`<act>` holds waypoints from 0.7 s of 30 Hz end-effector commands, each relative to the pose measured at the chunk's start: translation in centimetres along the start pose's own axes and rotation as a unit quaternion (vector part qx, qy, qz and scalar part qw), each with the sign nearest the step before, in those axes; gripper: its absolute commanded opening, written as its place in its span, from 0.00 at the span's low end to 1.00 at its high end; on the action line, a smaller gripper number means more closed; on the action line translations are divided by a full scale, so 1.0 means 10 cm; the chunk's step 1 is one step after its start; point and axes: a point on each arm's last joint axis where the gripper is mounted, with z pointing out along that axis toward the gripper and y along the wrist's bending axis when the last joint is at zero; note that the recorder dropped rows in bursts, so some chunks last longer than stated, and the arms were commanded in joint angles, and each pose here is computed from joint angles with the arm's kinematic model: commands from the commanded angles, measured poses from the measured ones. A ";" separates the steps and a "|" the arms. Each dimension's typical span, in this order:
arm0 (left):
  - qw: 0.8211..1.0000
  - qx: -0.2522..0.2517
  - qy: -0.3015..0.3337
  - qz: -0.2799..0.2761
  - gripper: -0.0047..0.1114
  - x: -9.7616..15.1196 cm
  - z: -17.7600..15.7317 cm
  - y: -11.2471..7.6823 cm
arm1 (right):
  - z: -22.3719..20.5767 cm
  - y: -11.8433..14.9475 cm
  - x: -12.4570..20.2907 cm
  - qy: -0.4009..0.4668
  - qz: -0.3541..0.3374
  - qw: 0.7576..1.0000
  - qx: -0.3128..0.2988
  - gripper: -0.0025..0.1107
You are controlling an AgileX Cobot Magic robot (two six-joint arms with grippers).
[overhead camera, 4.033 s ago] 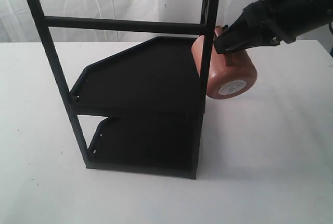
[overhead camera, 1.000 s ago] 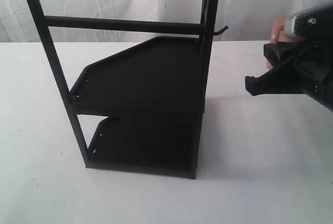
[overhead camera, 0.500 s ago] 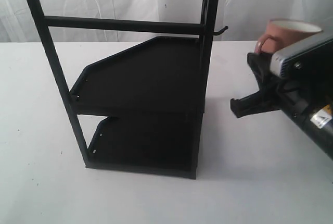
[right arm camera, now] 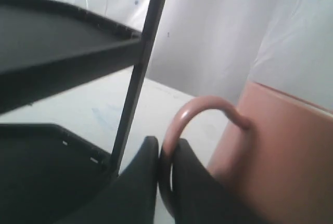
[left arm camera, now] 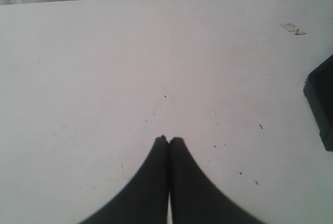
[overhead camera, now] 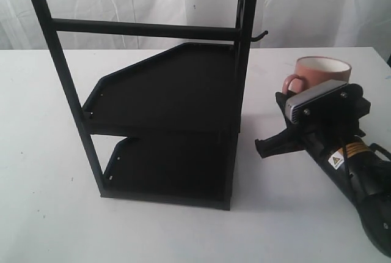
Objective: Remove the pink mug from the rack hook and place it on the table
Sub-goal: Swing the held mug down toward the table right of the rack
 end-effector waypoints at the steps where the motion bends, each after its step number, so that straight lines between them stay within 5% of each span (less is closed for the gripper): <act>1: 1.000 0.004 -0.003 -0.004 0.04 0.00 0.00 -0.01 | 0.06 0.00 0.10 0.005 -0.007 1.000 0.006 0.15; 21: 1.000 0.004 -0.003 -0.004 0.04 0.00 0.00 -0.01 | 0.21 0.04 0.21 0.017 -0.005 1.000 0.001 0.13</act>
